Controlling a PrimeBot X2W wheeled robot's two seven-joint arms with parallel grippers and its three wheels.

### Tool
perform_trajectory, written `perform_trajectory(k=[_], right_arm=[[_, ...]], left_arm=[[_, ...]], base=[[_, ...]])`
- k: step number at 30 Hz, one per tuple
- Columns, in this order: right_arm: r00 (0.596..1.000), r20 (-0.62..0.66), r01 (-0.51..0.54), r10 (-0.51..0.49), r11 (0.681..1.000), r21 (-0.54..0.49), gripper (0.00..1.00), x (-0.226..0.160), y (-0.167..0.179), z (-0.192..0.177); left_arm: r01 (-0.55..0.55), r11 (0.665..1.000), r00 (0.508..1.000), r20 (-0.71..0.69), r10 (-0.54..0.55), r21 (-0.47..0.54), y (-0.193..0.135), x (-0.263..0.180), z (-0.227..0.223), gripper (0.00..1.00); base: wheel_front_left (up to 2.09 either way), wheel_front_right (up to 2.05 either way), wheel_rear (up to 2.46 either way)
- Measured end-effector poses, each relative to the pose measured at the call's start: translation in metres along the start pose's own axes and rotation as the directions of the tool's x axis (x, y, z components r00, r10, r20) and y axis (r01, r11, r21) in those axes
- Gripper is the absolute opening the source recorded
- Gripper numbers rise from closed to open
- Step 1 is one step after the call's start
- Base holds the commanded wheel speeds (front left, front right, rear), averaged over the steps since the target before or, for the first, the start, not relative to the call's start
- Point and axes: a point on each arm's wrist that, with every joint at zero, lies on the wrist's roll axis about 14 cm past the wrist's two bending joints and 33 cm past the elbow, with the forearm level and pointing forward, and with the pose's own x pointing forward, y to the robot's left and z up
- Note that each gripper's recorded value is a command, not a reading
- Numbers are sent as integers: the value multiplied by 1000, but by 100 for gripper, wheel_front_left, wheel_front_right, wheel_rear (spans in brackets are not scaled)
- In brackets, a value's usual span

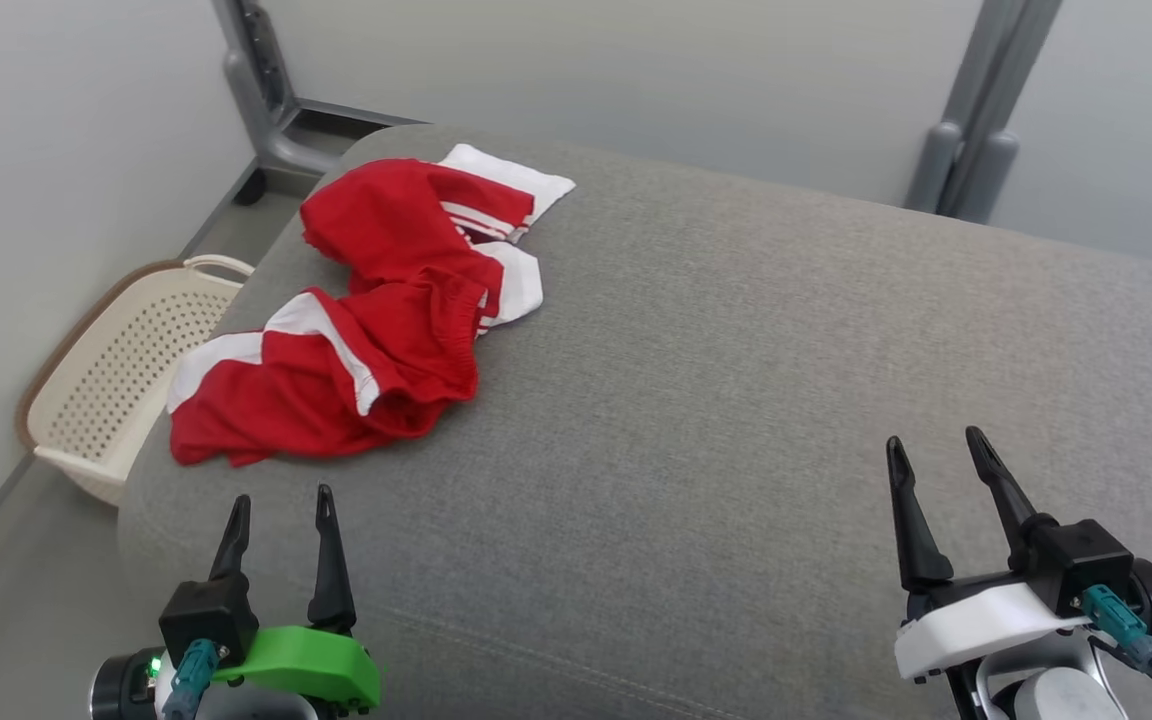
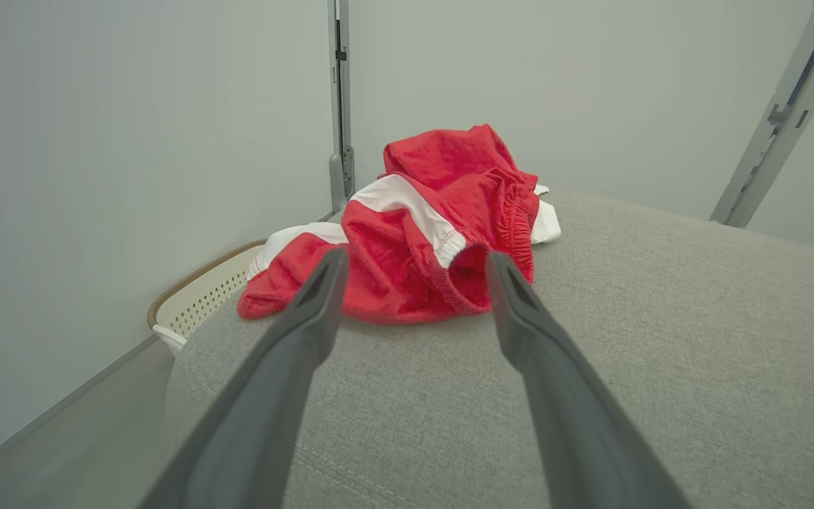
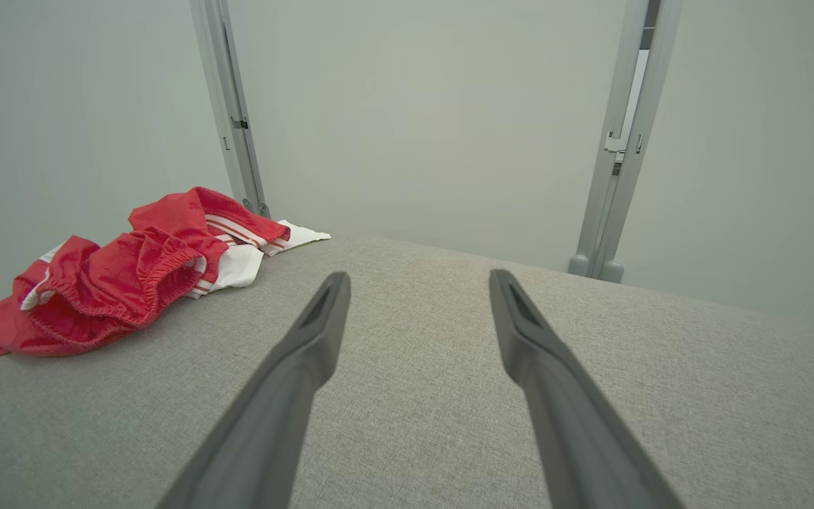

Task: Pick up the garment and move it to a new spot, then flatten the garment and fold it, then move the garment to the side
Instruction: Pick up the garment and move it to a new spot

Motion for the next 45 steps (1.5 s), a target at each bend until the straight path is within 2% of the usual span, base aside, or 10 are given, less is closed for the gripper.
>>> perform_trajectory(k=[6, 11, 15, 20, 24, 27, 35, 45], right_arm=[[998, -6, -61, 61, 998, 20, 100, 13, 19, -5], [997, -8, -79, 80, 996, 27, 100, 17, 25, -6], [997, -10, -71, 71, 997, 27, 100, 16, 23, -7], [998, -15, -54, 54, 998, 24, 100, 14, 16, -9], [999, -23, -43, 44, 999, 21, 100, 11, 12, -12], [999, -25, -35, 36, 999, 23, 100, 11, 9, -14], [999, -48, 12, -12, 1000, 12, 100, 8, -10, -24], [994, -80, 67, -68, 998, -12, 100, 10, -35, -41]], left_arm=[[-70, 998, 998, 7, 70, 8, 25, -11, 3, 100], [-86, 996, 996, 6, 86, 14, 32, -13, 6, 100], [-46, 998, 999, 22, 45, 53, 35, -3, 21, 100], [30, 989, 998, 55, -38, 146, 38, 30, 65, 100], [105, 968, 993, 19, -113, 227, 36, 59, 96, 100], [144, 968, 989, -19, -144, 204, 31, 81, 112, 100], [245, 959, 942, -267, -201, 141, 10, 121, 84, 100], [268, 959, 851, -488, -193, 89, -4, 151, 26, 100]], base=[[0, 0, 0], [0, 0, 0], [0, 0, 0], [0, 0, 0], [0, 0, 0], [0, 0, 0], [0, 0, 0], [0, 0, 0]])
